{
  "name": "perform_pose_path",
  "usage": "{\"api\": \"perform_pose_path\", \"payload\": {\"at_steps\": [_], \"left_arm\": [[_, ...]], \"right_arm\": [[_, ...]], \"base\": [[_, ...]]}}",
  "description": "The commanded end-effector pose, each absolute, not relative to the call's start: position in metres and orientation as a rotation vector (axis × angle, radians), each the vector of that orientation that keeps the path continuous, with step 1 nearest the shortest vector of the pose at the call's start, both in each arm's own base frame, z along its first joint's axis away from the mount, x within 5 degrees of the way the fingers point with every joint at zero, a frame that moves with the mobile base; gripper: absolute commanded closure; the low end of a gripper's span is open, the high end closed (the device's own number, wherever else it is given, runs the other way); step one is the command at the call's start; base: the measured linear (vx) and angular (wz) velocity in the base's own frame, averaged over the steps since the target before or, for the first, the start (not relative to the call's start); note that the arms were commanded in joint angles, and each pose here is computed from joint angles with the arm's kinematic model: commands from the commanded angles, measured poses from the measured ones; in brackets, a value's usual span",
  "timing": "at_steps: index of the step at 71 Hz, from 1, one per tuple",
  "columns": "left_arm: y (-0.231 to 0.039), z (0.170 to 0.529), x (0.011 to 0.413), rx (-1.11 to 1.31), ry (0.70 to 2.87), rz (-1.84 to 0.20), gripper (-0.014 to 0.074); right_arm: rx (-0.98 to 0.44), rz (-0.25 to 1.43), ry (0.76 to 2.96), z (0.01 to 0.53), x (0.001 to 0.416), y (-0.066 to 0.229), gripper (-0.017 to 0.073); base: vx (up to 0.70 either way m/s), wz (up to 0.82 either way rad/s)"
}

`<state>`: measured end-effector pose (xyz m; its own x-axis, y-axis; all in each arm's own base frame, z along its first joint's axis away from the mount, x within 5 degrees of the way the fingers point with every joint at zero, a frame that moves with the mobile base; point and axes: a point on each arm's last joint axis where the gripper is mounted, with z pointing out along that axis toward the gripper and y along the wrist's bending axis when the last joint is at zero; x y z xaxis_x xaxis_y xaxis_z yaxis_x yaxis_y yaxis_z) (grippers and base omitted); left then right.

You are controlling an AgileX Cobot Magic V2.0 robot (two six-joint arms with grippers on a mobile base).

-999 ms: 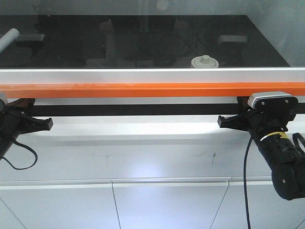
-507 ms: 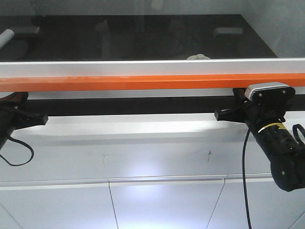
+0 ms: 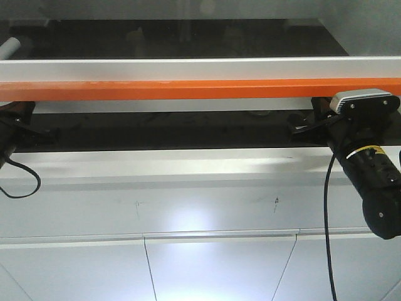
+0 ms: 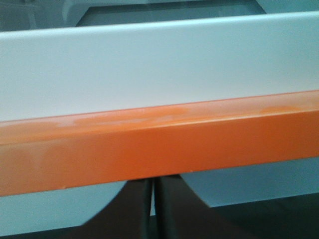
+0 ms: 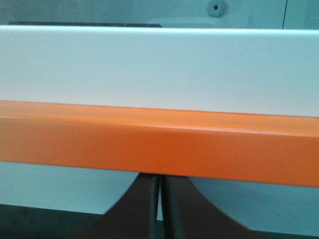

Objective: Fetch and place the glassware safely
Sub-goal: 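Push the orange handle upward with both grippers to lift the window, then lower both grippers below the opened window toward the countertop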

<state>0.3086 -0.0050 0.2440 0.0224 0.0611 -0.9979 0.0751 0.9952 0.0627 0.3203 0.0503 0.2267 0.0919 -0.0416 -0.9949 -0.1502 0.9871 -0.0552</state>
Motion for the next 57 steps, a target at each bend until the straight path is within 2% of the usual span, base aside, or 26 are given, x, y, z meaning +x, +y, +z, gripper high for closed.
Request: {"api": "perform_pose_path", "payload": {"at_steps": [1, 57], "left_arm": [[-0.009, 0.321, 0.305, 0.122, 1.097, -0.025, 0.0594], [-0.009, 0.363, 0.278, 0.122, 0.981, -0.014, 0.0594]], "right_arm": [[-0.134, 0.077, 1.103, 0.293, 0.318, 0.050, 0.0560], [-0.120, 0.078, 0.993, 0.337, 0.290, 0.046, 0.0560]], "base": [[-0.01, 0.02], [0.00, 0.00]]}}
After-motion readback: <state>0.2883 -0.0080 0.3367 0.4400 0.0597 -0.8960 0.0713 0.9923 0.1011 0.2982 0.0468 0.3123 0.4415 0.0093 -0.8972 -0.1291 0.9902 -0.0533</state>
